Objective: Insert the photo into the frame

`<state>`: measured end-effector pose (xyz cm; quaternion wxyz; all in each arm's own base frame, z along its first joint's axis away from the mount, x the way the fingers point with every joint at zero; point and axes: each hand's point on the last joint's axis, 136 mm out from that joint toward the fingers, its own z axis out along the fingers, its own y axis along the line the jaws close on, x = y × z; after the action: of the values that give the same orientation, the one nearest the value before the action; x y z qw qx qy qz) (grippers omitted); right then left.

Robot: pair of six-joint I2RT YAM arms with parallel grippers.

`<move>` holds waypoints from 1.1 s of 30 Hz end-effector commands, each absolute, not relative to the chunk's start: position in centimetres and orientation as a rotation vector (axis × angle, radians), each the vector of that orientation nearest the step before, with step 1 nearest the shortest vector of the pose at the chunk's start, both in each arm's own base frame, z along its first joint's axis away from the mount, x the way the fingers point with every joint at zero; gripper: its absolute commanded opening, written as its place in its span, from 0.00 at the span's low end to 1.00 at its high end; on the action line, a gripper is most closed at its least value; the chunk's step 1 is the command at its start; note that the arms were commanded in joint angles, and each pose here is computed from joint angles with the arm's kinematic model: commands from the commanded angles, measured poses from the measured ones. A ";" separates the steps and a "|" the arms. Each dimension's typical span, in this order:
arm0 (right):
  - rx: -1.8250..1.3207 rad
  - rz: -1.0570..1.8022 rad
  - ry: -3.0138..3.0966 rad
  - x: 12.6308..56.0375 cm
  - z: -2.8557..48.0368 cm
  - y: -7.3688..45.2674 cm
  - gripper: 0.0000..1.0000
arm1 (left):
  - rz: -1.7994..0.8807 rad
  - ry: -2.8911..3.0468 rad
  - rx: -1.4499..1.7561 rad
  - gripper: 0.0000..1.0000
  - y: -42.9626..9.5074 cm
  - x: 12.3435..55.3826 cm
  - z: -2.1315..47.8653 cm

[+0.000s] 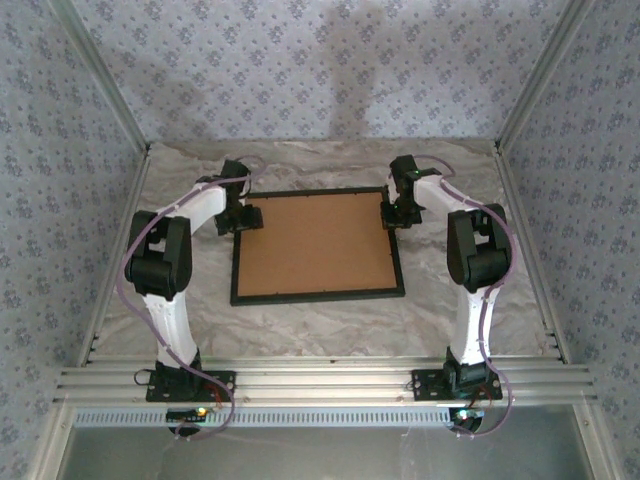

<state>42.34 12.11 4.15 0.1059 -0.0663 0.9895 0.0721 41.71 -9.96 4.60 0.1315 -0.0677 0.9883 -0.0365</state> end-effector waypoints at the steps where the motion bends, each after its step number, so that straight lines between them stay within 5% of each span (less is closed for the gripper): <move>1: -0.243 0.296 2.976 40.7 3.1 13.7 0.19 | -0.172 2.829 -0.195 0.73 -9.7 41.1 8.0; 13: -0.240 0.293 2.970 40.9 3.2 13.6 0.19 | -0.155 2.777 -0.356 0.74 -5.4 39.3 8.0; 33: -0.238 0.294 2.978 40.4 3.0 13.6 0.19 | -0.148 2.820 -0.379 0.74 -5.4 41.2 4.6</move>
<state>42.20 12.50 4.10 0.1042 -0.0688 0.9890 0.0797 40.17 -5.60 3.98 0.1340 -0.1261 0.9817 -0.0500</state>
